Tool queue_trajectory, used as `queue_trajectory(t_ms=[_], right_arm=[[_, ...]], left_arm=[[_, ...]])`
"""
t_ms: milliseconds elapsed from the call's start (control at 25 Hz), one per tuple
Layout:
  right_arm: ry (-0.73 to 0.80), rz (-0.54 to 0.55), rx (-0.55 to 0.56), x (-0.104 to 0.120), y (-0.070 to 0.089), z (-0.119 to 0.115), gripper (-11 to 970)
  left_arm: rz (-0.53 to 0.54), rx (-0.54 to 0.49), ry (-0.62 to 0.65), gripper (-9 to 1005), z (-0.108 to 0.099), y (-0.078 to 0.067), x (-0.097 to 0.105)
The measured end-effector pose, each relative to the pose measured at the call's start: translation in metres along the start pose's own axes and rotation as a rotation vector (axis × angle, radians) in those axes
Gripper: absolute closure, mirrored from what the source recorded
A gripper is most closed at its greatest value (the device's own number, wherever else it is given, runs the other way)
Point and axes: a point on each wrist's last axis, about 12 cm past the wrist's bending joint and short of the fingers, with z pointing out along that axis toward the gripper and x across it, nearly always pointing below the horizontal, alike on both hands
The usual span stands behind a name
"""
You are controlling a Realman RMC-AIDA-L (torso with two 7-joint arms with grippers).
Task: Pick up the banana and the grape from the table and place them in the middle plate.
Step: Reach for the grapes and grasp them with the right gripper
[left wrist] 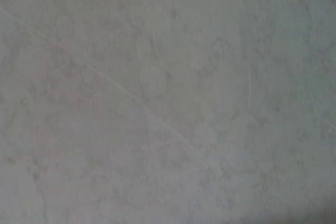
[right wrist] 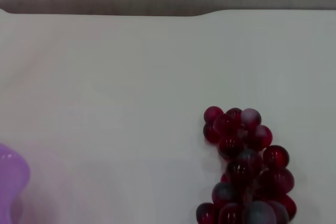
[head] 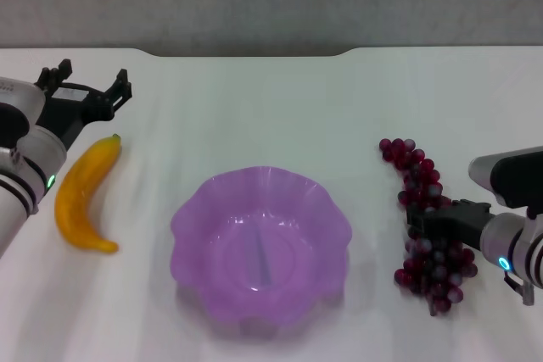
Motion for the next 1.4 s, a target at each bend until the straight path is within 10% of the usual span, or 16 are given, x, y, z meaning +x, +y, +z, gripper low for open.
queue_trajectory(t_ms=[1400], right_arm=[[-0.041,-0.103,-0.003,0.004,0.012,-0.002,573]], left_arm=[[0.002,-0.001,0.004,100,-0.001,0.0,0.002]])
